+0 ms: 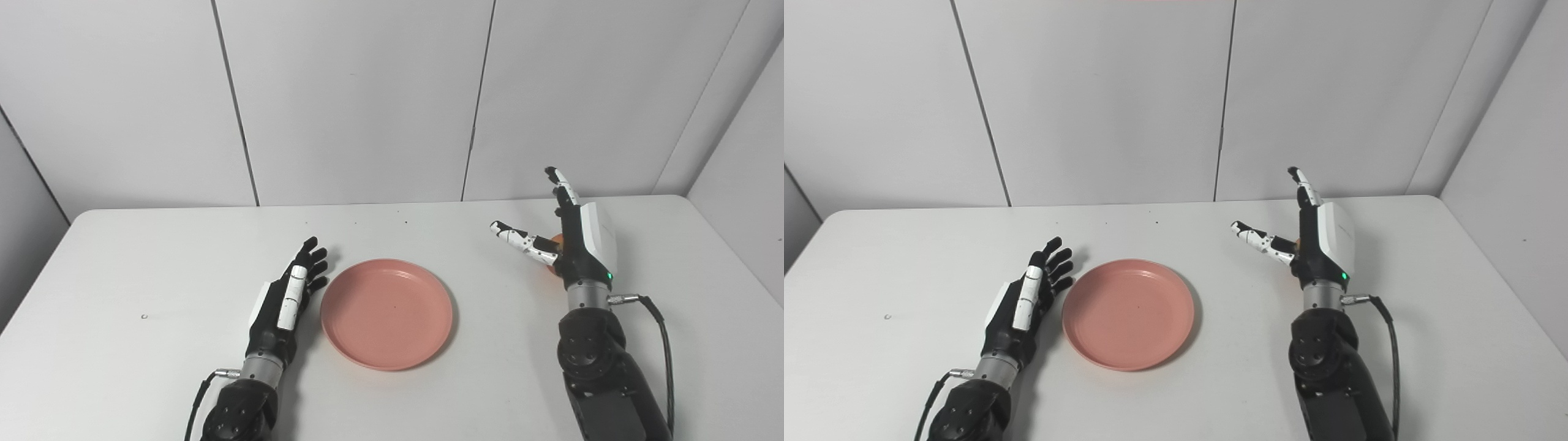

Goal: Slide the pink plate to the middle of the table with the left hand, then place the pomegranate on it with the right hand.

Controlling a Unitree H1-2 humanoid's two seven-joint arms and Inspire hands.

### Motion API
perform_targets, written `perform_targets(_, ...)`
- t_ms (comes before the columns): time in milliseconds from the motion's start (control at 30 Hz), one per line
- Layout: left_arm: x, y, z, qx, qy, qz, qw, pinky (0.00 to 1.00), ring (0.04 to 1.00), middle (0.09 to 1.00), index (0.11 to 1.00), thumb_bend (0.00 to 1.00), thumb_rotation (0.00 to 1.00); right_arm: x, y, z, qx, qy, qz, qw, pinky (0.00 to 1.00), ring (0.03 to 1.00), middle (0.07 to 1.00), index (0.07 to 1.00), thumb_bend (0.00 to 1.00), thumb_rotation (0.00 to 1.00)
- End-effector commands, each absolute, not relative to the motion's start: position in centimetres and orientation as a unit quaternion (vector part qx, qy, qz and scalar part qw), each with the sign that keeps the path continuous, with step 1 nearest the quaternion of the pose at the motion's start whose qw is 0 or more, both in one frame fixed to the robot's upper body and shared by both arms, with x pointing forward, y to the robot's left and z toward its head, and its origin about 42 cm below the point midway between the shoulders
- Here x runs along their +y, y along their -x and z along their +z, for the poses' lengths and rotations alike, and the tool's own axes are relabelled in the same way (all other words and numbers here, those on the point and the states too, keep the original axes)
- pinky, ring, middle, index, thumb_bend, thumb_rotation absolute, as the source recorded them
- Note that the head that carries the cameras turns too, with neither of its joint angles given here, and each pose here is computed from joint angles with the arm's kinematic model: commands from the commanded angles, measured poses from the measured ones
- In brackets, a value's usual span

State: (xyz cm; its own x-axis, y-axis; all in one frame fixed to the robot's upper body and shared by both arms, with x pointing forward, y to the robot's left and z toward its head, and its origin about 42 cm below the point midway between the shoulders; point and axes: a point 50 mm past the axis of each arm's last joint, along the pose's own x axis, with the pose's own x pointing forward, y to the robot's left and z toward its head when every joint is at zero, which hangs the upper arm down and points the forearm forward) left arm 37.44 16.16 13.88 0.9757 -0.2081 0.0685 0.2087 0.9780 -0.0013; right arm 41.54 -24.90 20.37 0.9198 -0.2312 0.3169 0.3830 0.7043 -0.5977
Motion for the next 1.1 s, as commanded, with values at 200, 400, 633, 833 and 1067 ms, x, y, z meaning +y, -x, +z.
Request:
perform_targets(200,16.3,-37.9,15.3,-0.078,0.01,-0.116,0.99,0.9,0.927,0.929,0.929,0.66,1.0,-26.8,-42.7,22.3,-0.118,0.377,-0.201,0.897,0.77,0.873,0.897,0.896,0.81,0.44)
perform_targets(400,16.4,-37.9,15.3,-0.078,0.012,-0.118,0.99,0.9,0.928,0.93,0.929,0.66,1.0,-28.0,-43.1,22.2,-0.108,0.395,-0.206,0.888,0.78,0.87,0.891,0.896,0.81,0.45)
perform_targets(633,16.3,-37.9,15.3,-0.077,0.011,-0.118,0.99,0.9,0.925,0.927,0.926,0.66,1.0,-29.4,-43.0,22.2,-0.097,0.41,-0.22,0.88,0.77,0.868,0.893,0.899,0.82,0.45)
perform_targets(833,16.3,-37.8,15.3,-0.077,0.013,-0.118,0.99,0.9,0.924,0.926,0.924,0.66,1.0,-30.4,-43.2,21.6,-0.069,0.405,-0.22,0.885,0.73,0.863,0.895,0.891,0.82,0.44)
perform_targets(1067,16.3,-37.8,15.4,-0.075,0.011,-0.117,0.99,0.89,0.921,0.922,0.923,0.67,1.0,-31.0,-43.7,20.4,-0.038,0.41,-0.204,0.888,0.71,0.85,0.884,0.879,0.83,0.41)
